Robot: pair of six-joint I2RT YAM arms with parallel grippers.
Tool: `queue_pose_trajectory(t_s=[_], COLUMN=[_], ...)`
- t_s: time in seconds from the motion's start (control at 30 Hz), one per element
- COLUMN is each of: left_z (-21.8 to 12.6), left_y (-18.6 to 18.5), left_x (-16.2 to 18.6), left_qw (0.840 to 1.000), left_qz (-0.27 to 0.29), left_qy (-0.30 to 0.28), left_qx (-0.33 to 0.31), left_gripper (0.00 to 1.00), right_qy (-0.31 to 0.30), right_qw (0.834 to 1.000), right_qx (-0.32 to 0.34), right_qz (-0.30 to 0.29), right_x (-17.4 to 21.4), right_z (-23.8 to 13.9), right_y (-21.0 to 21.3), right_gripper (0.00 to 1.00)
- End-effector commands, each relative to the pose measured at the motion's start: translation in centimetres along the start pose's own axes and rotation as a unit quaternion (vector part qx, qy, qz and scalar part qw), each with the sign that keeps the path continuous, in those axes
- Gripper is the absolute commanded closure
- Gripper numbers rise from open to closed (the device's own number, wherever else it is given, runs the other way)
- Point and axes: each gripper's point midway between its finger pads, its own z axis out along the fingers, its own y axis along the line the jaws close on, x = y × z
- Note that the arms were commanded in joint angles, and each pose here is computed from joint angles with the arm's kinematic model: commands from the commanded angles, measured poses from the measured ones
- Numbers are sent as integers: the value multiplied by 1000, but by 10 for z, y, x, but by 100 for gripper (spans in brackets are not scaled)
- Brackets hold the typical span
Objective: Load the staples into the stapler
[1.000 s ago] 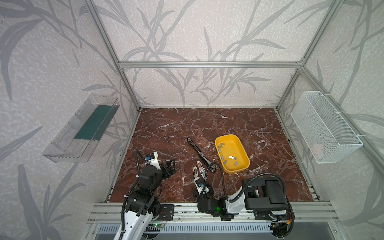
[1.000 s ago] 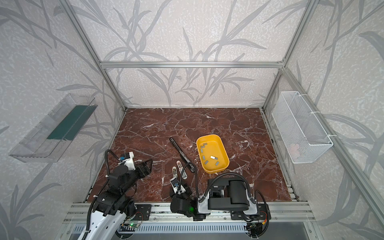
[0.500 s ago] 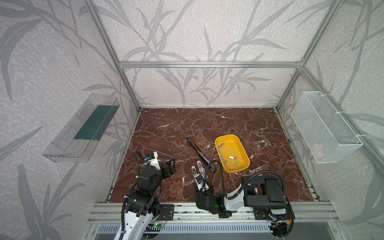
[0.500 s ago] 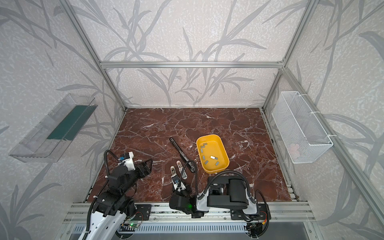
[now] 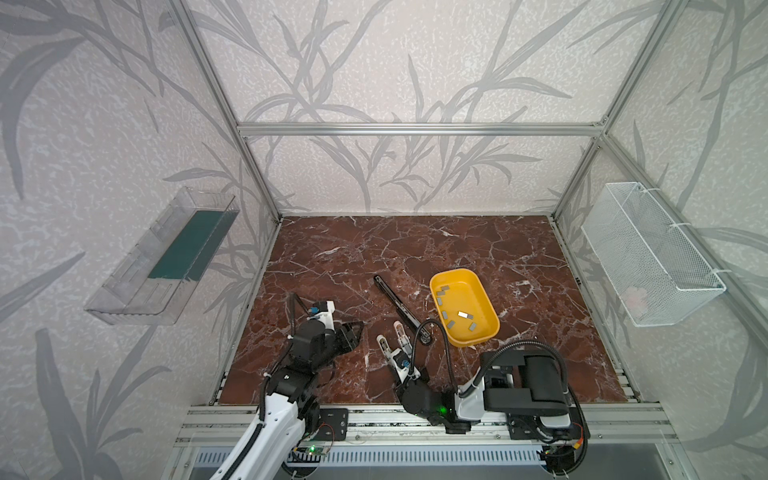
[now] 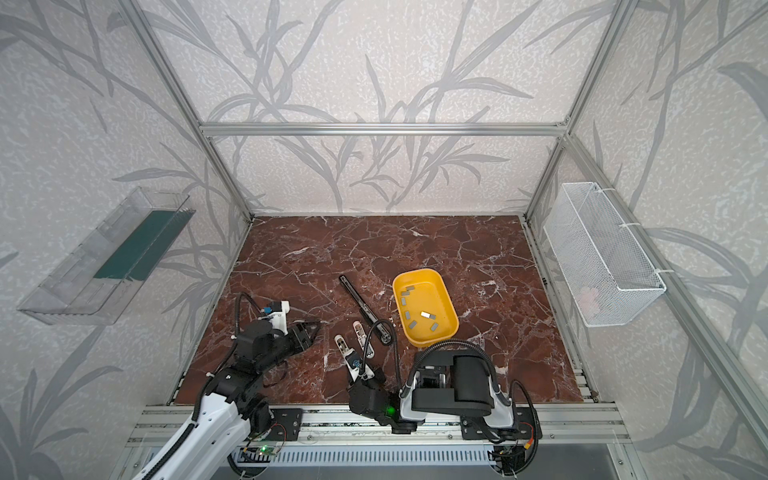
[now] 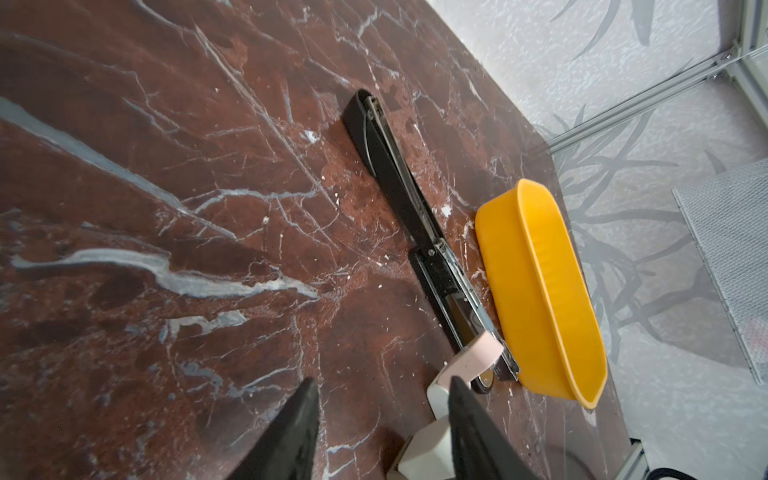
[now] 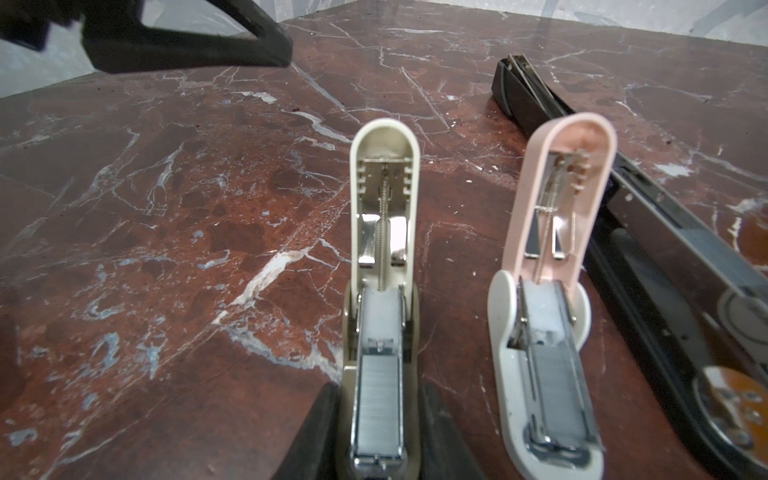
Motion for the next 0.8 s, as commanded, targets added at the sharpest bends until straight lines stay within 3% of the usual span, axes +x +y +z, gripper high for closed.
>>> queue_pose_trajectory(t_s=[0.0,0.37,0.77], left_z=[4,23,42], left_y=[-12,2,-16], left_x=[-8,9,39], left_qw=[999,999,994], left_qz=[2,29,87], left_qy=[-16,14,66], left_qx=[32,2,16], left_gripper=[55,70,77], right_qy=[92,92,98], right_qw=[992,992,991], right_qx=[-2,-17,-18], right_qz=[-86,-87,-92], right_x=[62,63,66], right_z=[-6,-3,1], right_y=[-16,-9,-5], right_gripper=[84,84,84])
